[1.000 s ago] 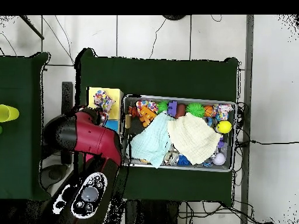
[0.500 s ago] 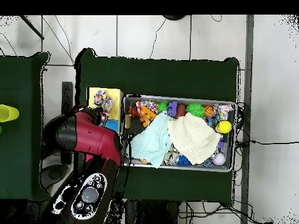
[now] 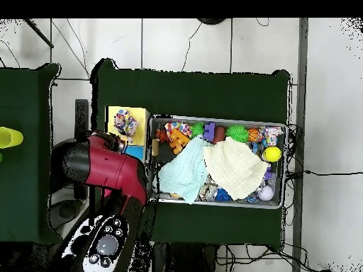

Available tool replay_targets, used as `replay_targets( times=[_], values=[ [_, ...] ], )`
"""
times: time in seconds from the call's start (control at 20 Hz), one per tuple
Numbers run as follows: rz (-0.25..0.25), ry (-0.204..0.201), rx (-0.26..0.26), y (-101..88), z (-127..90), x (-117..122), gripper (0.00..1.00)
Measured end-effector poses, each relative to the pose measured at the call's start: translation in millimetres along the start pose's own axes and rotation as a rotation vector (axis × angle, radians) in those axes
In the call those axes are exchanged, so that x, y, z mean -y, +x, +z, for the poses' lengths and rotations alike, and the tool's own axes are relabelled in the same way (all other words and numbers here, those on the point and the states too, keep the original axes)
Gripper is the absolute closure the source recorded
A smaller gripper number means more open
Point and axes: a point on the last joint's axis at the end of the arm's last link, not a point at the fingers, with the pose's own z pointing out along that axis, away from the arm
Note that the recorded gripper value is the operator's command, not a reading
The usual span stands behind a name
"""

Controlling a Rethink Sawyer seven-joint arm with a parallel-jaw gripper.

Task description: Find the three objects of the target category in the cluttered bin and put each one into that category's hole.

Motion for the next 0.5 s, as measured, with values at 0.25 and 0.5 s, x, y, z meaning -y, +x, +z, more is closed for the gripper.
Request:
replay_targets(
  times=[0.25, 0.5],
  values=[
    [0.003, -0.01, -0.005, -3.7, -8, -2, 1.0],
    [0.008, -0.015, 0.007, -12.8, -10, -1, 1.0]
  ],
)
